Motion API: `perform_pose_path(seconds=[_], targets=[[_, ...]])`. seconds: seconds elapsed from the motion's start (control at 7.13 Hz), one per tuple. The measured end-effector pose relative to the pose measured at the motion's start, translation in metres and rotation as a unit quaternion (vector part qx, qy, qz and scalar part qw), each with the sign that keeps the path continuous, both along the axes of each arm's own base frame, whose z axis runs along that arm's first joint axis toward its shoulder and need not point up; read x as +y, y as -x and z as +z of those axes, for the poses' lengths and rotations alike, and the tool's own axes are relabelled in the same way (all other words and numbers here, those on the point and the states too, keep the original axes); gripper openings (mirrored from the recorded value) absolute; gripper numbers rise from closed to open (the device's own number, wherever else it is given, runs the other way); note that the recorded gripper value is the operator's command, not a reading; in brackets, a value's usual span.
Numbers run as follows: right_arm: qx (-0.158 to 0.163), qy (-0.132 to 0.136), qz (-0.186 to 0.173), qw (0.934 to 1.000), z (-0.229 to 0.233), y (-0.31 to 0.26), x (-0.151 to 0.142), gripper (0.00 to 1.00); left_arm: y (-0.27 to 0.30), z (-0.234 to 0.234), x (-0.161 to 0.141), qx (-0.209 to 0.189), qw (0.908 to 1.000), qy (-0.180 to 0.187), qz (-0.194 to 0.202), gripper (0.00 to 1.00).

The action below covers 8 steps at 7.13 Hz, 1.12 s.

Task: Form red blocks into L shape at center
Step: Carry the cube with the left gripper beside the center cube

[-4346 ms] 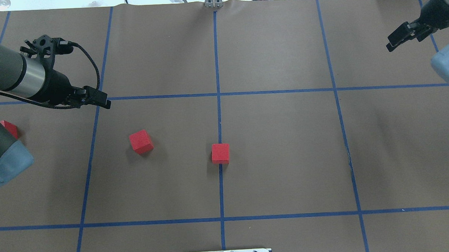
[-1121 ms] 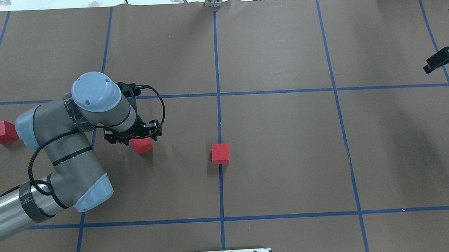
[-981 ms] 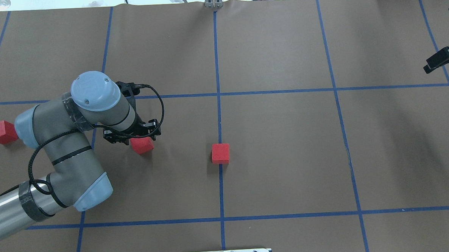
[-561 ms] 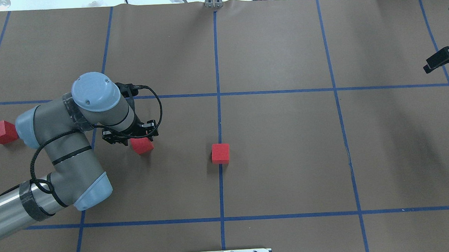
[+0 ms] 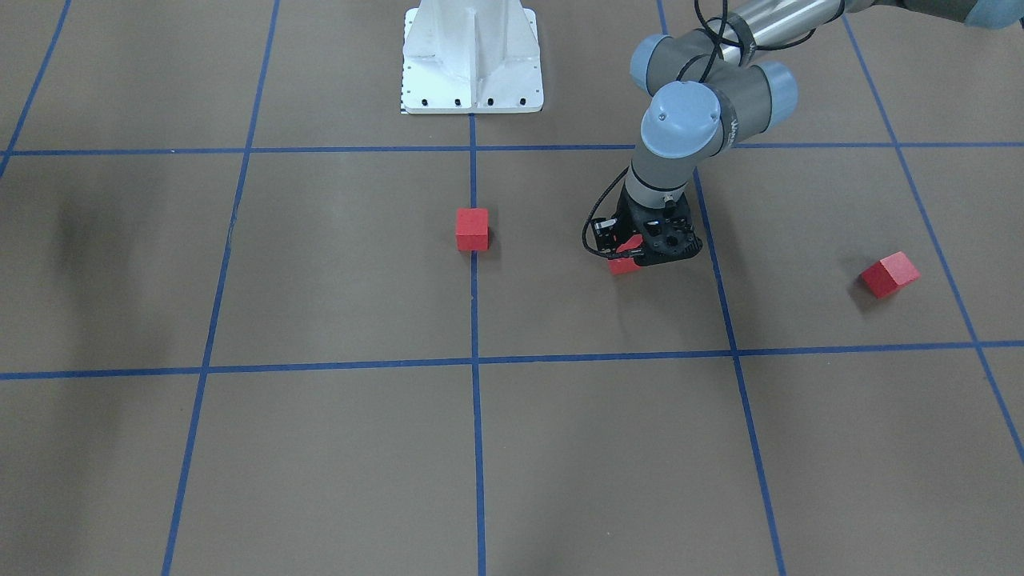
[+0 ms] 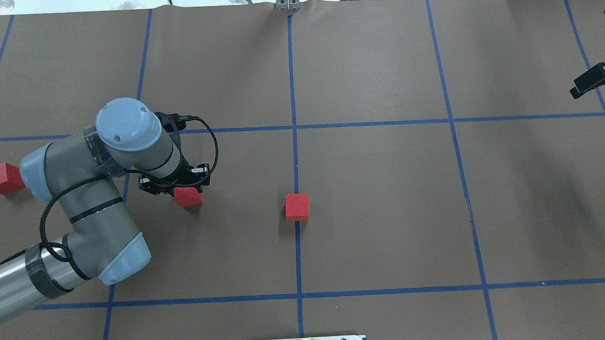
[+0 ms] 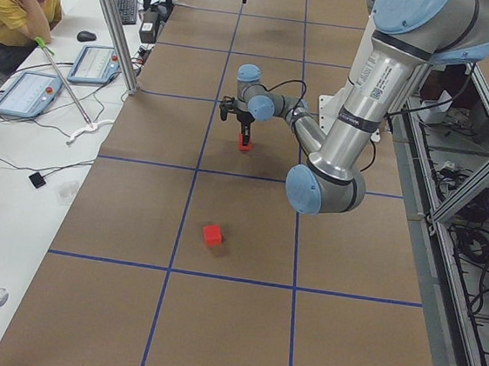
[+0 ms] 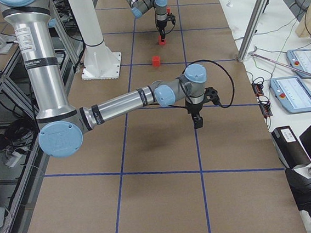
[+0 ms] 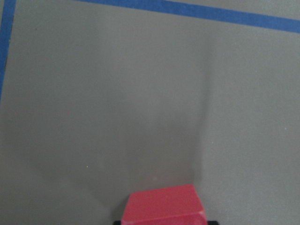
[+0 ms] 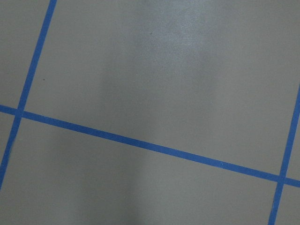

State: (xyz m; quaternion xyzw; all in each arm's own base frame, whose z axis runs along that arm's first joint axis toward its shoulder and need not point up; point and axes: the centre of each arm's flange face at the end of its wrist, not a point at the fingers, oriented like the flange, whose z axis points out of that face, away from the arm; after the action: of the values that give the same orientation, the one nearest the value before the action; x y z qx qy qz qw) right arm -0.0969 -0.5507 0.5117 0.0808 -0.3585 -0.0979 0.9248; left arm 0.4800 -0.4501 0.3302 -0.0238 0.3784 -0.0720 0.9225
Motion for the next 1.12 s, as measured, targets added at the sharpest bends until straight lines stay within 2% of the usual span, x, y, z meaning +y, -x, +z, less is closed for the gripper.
perform_pose_path(seconds=[0.28,0.56,0.84,1.12], targets=[[0.0,-0.001,0.0,1.0,-0.001,0.0,0.0,1.0,0.001,-0.02,-0.005,0.013,0.9998,-0.011,-0.002,0.0],[0.0,0.001,0.0,1.0,0.001,0.0,0.0,1.0,-0.01,-0.069,-0.019,0.039,0.9987,-0.033,-0.004,0.0],[0.001,0.003,0.0,1.0,0.003,0.0,0.0,1.0,-0.058,-0.141,-0.051,0.051,0.9978,-0.043,-0.002,0.0],[0.002,0.003,0.001,1.0,0.003,0.0,0.0,1.0,-0.109,-0.197,-0.06,0.047,0.9959,-0.072,0.03,0.0]])
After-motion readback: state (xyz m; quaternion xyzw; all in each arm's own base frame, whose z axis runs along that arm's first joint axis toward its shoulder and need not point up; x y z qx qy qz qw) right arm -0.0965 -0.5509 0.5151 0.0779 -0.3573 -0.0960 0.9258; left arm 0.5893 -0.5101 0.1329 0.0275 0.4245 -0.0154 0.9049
